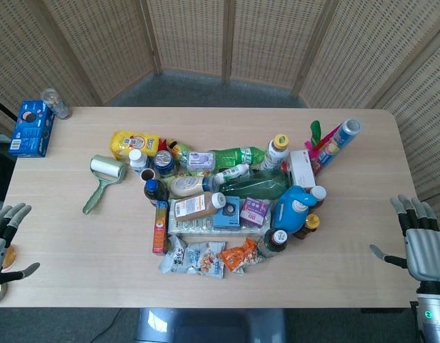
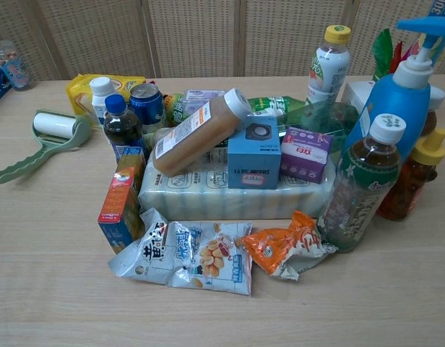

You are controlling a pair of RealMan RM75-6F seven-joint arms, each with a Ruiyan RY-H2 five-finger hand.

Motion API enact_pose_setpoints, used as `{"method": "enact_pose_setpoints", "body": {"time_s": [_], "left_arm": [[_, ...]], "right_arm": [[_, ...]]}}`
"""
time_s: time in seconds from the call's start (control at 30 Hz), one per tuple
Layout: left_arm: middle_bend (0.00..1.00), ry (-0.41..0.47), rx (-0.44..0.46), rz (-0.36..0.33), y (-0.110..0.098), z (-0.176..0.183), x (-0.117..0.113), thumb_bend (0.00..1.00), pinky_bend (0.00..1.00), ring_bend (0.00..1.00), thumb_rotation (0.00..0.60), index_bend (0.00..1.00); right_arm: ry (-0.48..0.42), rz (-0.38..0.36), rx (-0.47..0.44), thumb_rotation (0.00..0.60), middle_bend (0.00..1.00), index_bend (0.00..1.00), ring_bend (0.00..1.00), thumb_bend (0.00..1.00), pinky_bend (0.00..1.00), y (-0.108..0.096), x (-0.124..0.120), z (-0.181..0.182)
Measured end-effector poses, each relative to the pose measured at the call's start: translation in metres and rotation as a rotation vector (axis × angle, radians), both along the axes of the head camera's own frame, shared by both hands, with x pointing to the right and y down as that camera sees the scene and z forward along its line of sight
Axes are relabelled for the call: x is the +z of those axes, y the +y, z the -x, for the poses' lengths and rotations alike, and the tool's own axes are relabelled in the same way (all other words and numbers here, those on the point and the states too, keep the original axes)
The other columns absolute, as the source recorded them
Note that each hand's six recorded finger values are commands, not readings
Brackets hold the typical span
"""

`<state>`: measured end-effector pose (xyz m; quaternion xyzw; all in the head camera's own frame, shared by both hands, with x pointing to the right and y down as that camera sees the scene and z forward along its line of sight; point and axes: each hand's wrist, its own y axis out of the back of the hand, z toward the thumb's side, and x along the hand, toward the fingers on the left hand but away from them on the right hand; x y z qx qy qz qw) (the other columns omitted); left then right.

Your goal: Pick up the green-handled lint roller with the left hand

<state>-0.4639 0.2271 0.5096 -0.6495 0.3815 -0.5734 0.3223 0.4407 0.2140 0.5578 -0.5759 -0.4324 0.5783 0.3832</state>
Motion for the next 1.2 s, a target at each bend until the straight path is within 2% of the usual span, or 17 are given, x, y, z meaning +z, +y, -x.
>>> {"method": "enact_pose_setpoints", "body": {"time_s": [0.3, 0.53, 0.67, 0.87, 1.07, 1.2], "left_arm": [[0.0, -0.01, 0.01, 0.056, 0.0, 0.003, 0.014, 0.07, 0.0, 0.0, 0.6, 0.0], [0.0, -0.059, 0.054, 0.108, -0.012, 0.009, 0.034, 0.06, 0.0, 0.0, 0.6, 0.0], [0.0, -0.11, 0.101, 0.135, -0.023, 0.011, 0.058, 0.06, 0.0, 0.0, 0.6, 0.0], [0.0, -0.193, 0.138, 0.136, -0.038, 0.013, 0.1, 0.06, 0.0, 0.0, 0.6, 0.0], [0.0, -0.227, 0.149, 0.132, -0.057, 0.005, 0.141, 0.06, 0.0, 0.0, 0.6, 0.0], [0.0, -0.245, 0.162, 0.123, -0.068, -0.003, 0.159, 0.07, 0.0, 0.0, 0.6, 0.0]], "right_arm": [[-0.007, 0.005, 0.01, 0.493, 0.0, 0.0, 0.0, 0.04, 0.0, 0.003, 0.002, 0.001], [-0.003, 0.002, 0.029, 0.495, 0.0, 0.0, 0.0, 0.03, 0.0, 0.006, 0.0, -0.002], [0.005, 0.006, 0.043, 0.494, 0.0, 0.0, 0.0, 0.04, 0.0, 0.007, -0.002, -0.006], [0.02, 0.008, 0.054, 0.494, 0.0, 0.0, 0.0, 0.04, 0.0, 0.009, -0.005, -0.01], [0.037, 0.008, 0.081, 0.493, 0.0, 0.0, 0.0, 0.04, 0.0, 0.013, -0.009, -0.017], [0.053, 0.011, 0.099, 0.492, 0.0, 0.0, 0.0, 0.04, 0.0, 0.017, -0.013, -0.023]]}}
